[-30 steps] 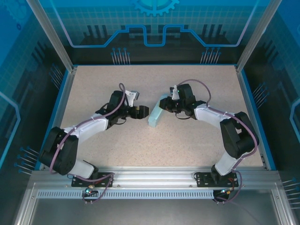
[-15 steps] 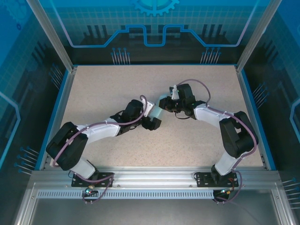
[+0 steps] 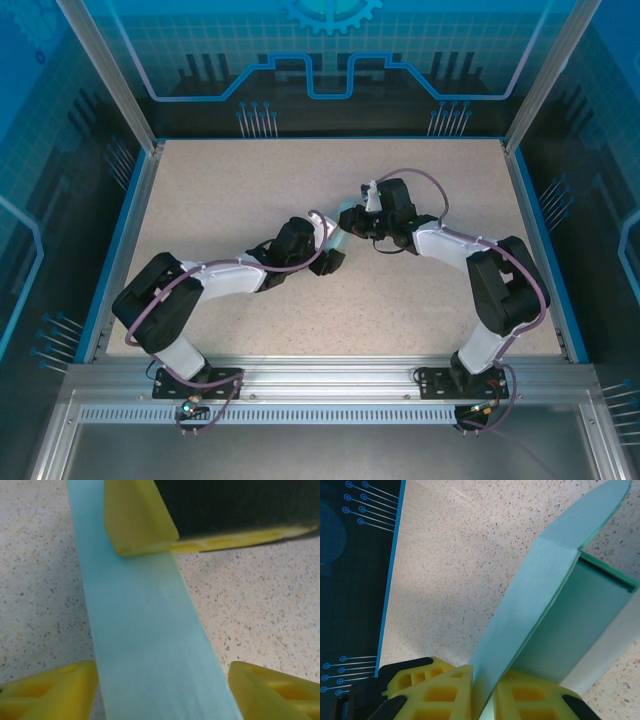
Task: Fold the paper box
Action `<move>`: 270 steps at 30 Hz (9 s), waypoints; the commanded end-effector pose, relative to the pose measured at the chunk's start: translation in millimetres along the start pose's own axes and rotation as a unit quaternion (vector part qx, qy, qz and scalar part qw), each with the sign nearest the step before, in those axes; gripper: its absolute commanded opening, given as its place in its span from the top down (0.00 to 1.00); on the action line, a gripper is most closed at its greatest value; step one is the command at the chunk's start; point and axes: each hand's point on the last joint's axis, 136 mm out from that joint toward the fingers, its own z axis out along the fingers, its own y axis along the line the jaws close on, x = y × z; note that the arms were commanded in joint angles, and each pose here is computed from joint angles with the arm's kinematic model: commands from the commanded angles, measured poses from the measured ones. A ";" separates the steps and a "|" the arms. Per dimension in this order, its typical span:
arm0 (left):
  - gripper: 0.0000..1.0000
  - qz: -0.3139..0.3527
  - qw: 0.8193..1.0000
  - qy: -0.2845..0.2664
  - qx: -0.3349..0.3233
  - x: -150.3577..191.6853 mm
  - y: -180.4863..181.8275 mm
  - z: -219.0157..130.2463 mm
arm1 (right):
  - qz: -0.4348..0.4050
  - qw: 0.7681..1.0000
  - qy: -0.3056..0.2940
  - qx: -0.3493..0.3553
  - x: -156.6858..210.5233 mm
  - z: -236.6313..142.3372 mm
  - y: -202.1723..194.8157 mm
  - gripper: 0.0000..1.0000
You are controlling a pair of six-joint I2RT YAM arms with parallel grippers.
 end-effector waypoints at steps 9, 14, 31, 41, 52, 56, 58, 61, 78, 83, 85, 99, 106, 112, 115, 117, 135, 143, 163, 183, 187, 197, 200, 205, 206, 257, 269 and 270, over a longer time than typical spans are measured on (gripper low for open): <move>0.51 0.021 1.000 -0.009 0.002 4.4 -1.0 3.3 | 0.022 0.998 0.024 0.055 16.5 1.0 -32.9 0.82; 0.58 0.035 0.999 -0.009 0.013 6.6 -4.1 -0.1 | -0.002 0.999 0.010 0.039 5.5 -8.7 -17.0 0.76; 0.65 0.078 0.994 -0.013 0.078 1.6 -1.5 -25.5 | -0.266 0.957 -0.063 0.094 -31.6 -104.1 18.4 0.37; 0.65 0.080 0.989 -0.003 0.121 2.6 -0.2 -52.4 | -0.555 0.830 -0.027 0.048 -19.9 -91.1 34.3 0.40; 0.66 0.076 0.989 -0.011 0.124 2.9 -1.3 -58.0 | -0.668 0.741 0.051 0.042 -23.6 -79.1 11.6 0.42; 0.66 0.074 0.989 -0.014 0.129 0.8 -3.0 -58.9 | -0.678 0.732 0.070 0.018 -23.2 -75.7 6.8 0.44; 0.66 0.074 0.989 -0.015 0.130 0.8 -3.0 -58.7 | -0.679 0.730 0.075 0.011 -24.7 -72.1 6.4 0.46; 0.66 0.073 0.989 -0.015 0.130 0.3 -3.3 -58.3 | -0.681 0.727 0.083 -0.002 -25.2 -64.4 9.1 0.48; 0.66 0.066 0.989 -0.020 0.133 -1.3 -4.0 -57.8 | -0.682 0.719 0.134 -0.010 -19.0 -38.1 1.7 0.79; 0.66 0.061 0.990 -0.019 0.126 -0.6 -1.2 -54.9 | -0.665 0.733 0.140 0.006 -21.3 -40.0 2.4 0.90; 0.65 0.058 0.990 -0.017 0.125 0.6 -0.7 -52.2 | -0.652 0.745 0.141 0.013 -22.2 -41.6 4.9 0.91; 0.64 0.040 0.994 -0.002 0.101 5.6 3.0 -29.4 | -0.497 0.845 0.129 0.147 -33.1 -41.1 2.2 0.91; 0.64 0.046 0.995 0.010 0.085 12.7 1.4 -20.6 | -0.412 0.879 0.141 0.195 -32.1 -34.1 0.3 0.88; 0.64 0.044 0.996 0.011 0.080 15.2 1.0 -18.8 | -0.366 0.895 0.150 0.207 -26.2 -28.6 -2.4 0.89; 0.64 0.046 0.996 0.010 0.080 15.0 0.4 -18.7 | -0.370 0.890 0.153 0.219 -24.0 -27.7 -7.6 0.90; 0.64 0.046 0.996 0.011 0.080 15.9 0.0 -18.2 | -0.376 0.885 0.156 0.229 -23.5 -27.4 -13.8 0.90; 0.65 0.049 0.996 0.011 0.071 16.9 3.3 -19.5 | -0.453 0.834 0.168 0.266 -26.3 -36.5 -31.8 0.92; 0.65 0.050 0.996 0.010 0.068 16.7 4.0 -20.3 | -0.429 0.846 0.175 0.264 -19.1 -37.4 -35.9 0.92; 0.58 0.051 0.996 0.003 0.067 5.6 4.9 -16.4 | -0.390 0.870 0.128 0.273 -17.7 -45.2 -37.4 0.95; 0.17 0.027 0.998 -0.033 0.036 -20.9 12.6 -39.3 | -0.348 0.873 0.088 0.329 -28.2 -61.1 -41.9 0.95; 0.16 -0.013 1.000 -0.020 0.000 -28.5 22.8 -58.8 | -0.334 0.877 0.090 0.335 -26.5 -60.8 -43.8 0.95; 0.35 -0.076 0.994 0.062 -0.047 -15.8 34.7 -79.7 | -0.332 0.878 0.088 0.334 -27.1 -59.3 -42.5 0.95; 0.45 -0.072 0.994 0.073 -0.046 -20.6 35.0 -74.6 | -0.334 0.877 0.088 0.334 -26.9 -59.6 -41.7 0.95; 0.59 -0.055 0.994 0.082 -0.044 -26.9 35.6 -65.3 | -0.334 0.877 0.088 0.333 -25.6 -60.9 -41.8 0.95; 0.60 -0.053 0.994 0.085 -0.042 -27.1 35.1 -63.8 | -0.334 0.878 0.087 0.333 -26.2 -61.0 -41.8 0.95; 1.00 -0.270 0.959 0.068 -0.058 -31.2 37.2 -43.8 | -0.333 0.882 0.083 0.324 -9.4 -57.4 -38.5 0.95; 1.00 -0.365 0.929 0.037 -0.037 -30.1 31.9 -40.3 | -0.336 0.883 0.080 0.318 -3.7 -53.3 -38.7 0.95; 1.00 -0.369 0.928 0.037 -0.036 -28.9 31.2 -39.3 | -0.336 0.883 0.080 0.318 -3.4 -53.2 -39.1 0.95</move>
